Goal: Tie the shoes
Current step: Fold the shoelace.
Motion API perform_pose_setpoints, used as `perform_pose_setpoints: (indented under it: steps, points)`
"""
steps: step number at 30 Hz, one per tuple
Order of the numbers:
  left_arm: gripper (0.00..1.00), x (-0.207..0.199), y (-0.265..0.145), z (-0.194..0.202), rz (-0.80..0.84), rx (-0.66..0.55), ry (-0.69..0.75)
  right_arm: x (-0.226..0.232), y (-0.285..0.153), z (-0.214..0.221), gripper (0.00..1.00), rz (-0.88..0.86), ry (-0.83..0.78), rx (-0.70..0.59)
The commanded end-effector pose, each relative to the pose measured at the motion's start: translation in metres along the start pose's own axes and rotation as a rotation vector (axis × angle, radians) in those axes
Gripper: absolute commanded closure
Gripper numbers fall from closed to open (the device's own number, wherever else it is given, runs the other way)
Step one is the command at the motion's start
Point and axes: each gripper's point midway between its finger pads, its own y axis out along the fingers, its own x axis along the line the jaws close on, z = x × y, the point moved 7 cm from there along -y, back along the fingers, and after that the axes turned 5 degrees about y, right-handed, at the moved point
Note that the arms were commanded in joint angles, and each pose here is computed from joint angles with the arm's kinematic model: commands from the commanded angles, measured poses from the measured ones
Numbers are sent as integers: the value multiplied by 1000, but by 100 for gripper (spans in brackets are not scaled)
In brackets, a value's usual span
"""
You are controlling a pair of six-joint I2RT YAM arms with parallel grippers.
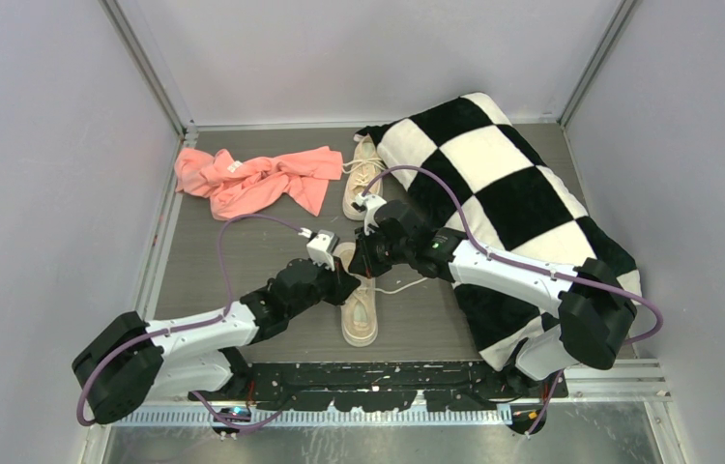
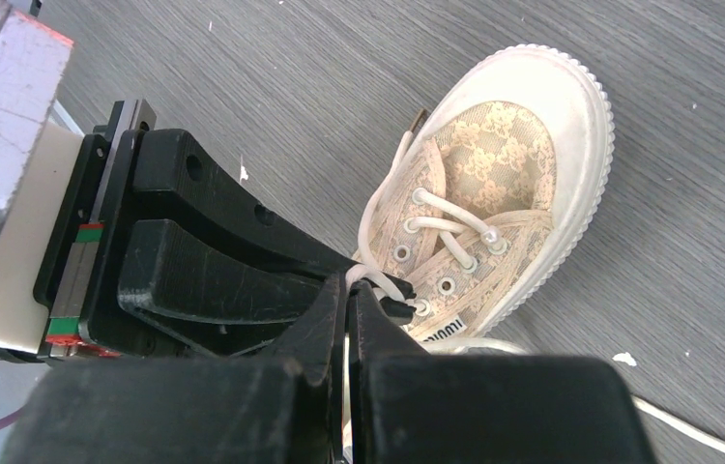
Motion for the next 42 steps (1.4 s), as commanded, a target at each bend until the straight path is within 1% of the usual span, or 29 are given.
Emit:
perform_pose_setpoints:
  steps: [1, 2, 3, 4, 6, 11, 15, 17, 21, 25, 26, 29, 30, 31, 33, 34, 35, 36, 40, 42]
  points:
    - [99, -2, -2, -10, 19, -61, 10, 12, -9, -20, 93, -29, 9, -75]
    - [99, -2, -2, -9, 22, -61, 11, 10, -10, -21, 84, -21, 15, -79]
    - [99, -1, -2, -8, 25, -63, 15, 10, -12, -22, 65, -14, 23, -90]
    - [99, -1, -2, -8, 30, -65, 18, 8, -15, -24, 57, 0, 29, -106]
    - [99, -1, -2, -6, 38, -68, 27, 6, -22, -27, 54, 17, 42, -135]
    - [100, 0, -2, -4, 55, -76, 55, -8, -52, -37, 52, 74, 104, -237]
    - [99, -2, -2, -2, 103, -105, 92, -43, -67, -34, 54, 192, 226, -304]
    - [99, -5, -4, -1, 151, -121, 116, -47, -66, -29, 55, 183, 233, -270]
    - [100, -10, -6, 1, 233, -115, 208, -37, -62, -21, 58, 85, 219, -171]
    - [100, -13, -8, 2, 295, -112, 316, -32, -65, -17, 58, 30, 221, -155]
    - [100, -13, -8, 2, 305, -117, 346, -33, -66, -16, 58, 39, 228, -160]
    - [100, -13, -10, -2, 303, -127, 383, -48, -70, -14, 59, 164, 290, -177]
    - [100, -13, -10, -4, 303, -125, 395, -58, -72, -13, 62, 234, 326, -177]
    - [100, -14, -10, -5, 306, -119, 408, -72, -73, -10, 68, 327, 371, -171]
    - [100, -14, -10, -6, 308, -109, 430, -95, -76, -8, 70, 462, 448, -159]
    - [100, -15, -10, -8, 310, -110, 440, -104, -77, -6, 70, 507, 470, -142]
    - [100, -15, -10, -10, 308, -110, 448, -112, -77, -5, 65, 542, 469, -121]
    - [100, -15, -10, -12, 307, -114, 451, -121, -78, -3, 62, 584, 450, -91]
    - [100, -15, -9, -18, 313, -124, 443, -142, -73, 7, 56, 707, 332, 36]
    - [100, -17, -9, -20, 327, -117, 447, -149, -68, 11, 53, 728, 297, 80]
